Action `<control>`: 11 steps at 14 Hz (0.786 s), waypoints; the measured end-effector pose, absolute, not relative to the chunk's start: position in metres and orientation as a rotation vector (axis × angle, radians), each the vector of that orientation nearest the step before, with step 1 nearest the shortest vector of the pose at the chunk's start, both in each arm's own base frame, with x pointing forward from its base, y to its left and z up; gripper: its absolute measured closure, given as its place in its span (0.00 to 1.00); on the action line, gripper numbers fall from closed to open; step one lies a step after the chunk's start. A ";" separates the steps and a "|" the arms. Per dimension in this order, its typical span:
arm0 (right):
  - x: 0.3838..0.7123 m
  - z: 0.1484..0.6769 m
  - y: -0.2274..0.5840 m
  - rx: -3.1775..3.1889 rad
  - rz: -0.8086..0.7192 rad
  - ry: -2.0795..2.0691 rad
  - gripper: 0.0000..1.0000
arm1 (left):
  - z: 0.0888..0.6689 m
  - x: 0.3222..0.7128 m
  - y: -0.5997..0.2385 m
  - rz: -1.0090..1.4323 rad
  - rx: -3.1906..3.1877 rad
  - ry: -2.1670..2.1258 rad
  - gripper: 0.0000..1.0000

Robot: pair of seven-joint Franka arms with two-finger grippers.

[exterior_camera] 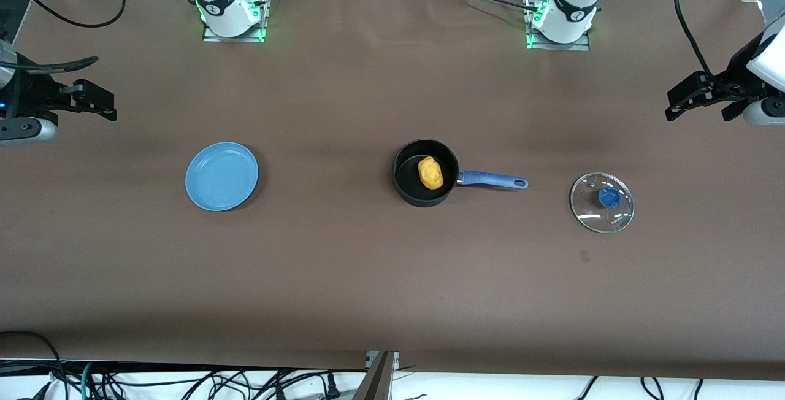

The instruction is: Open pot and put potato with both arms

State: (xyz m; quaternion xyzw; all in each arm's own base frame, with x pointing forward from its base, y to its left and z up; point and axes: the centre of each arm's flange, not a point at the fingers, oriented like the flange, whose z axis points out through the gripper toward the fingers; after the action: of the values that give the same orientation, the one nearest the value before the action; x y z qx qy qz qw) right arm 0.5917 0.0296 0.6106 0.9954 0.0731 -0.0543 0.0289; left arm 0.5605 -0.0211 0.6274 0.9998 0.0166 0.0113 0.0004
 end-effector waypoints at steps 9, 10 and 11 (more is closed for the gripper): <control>0.591 0.609 0.029 3.070 -0.180 0.232 0.00 | 0.622 0.564 -0.026 0.022 3.141 0.039 0.00; 0.591 0.609 0.029 3.070 -0.180 0.232 0.00 | 0.623 0.563 -0.028 0.023 3.141 0.034 0.00; 0.591 0.609 0.029 3.070 -0.180 0.232 0.00 | 0.623 0.563 -0.031 0.024 3.140 0.024 0.00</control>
State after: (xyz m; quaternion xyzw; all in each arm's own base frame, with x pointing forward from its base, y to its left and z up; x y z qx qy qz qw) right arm 0.5913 0.0293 0.6089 0.9950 0.0752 -0.0584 0.0287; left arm 0.5633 -0.0310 0.6228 0.9999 0.0078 0.0076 0.0005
